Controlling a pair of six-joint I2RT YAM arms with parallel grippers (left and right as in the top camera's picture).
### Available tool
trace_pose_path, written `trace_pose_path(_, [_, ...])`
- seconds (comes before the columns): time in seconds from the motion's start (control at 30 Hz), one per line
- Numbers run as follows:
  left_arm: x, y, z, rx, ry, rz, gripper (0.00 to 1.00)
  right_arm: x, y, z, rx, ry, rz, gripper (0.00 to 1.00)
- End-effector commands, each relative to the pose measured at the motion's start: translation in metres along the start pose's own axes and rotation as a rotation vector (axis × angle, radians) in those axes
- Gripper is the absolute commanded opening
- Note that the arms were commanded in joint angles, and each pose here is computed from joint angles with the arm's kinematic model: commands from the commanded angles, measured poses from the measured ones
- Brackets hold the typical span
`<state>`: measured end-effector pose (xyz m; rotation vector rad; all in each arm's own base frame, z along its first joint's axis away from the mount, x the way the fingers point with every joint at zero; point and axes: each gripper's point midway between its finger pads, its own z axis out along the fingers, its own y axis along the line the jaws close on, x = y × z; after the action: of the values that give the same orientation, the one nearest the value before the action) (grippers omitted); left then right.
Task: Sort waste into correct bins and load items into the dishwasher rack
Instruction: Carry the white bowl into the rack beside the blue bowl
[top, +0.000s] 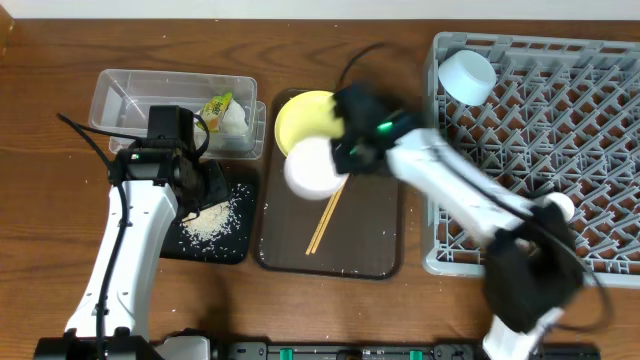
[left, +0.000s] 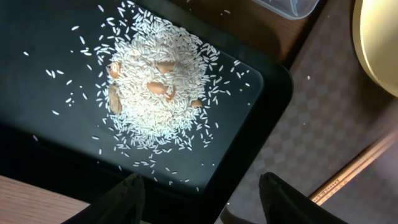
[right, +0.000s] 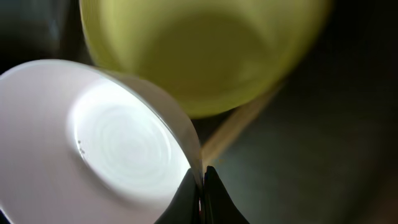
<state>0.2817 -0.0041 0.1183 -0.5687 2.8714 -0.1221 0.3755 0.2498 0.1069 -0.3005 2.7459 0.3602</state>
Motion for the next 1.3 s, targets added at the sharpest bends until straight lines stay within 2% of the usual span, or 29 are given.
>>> trace_pose_path(0.0, [-0.002,0.004,-0.001,-0.015,-0.008,-0.010,0.62,-0.048,-0.050,-0.072,0.139,-0.224,-0.020,0.01])
trace_pose_path(0.1, [-0.001,0.004,-0.001,-0.015,-0.008,-0.011,0.62,-0.067,-0.110,-0.115,0.342,-0.341,0.038,0.01])
trace_pose_path(0.23, [-0.002,0.004,-0.001,-0.015,-0.009,-0.010,0.62,-0.081,-0.182,-0.156,0.616,-0.418,0.050,0.01])
trace_pose_path(0.4, [-0.002,0.004,-0.001,-0.015,-0.009,-0.010,0.62,-0.089,-0.258,-0.191,0.925,-0.412,0.021,0.01])
trace_pose_path(0.5, [-0.002,0.004,-0.001,-0.015,-0.009,-0.010,0.62,-0.087,-0.296,-0.210,1.094,-0.405,0.070,0.01])
trace_pose_path(0.7, [-0.002,0.004,-0.001,-0.015,-0.009,-0.010,0.62,-0.080,-0.337,-0.220,1.254,-0.383,0.154,0.01])
trace_pose_path(0.97, [-0.001,0.004,-0.001,-0.015,-0.008,-0.010,0.62,-0.043,-0.381,-0.223,1.591,-0.216,0.271,0.01])
trace_pose_path(1.27, [-0.001,0.004,-0.001,-0.016,-0.005,-0.011,0.62,-0.035,-0.398,-0.191,1.614,-0.131,0.252,0.01])
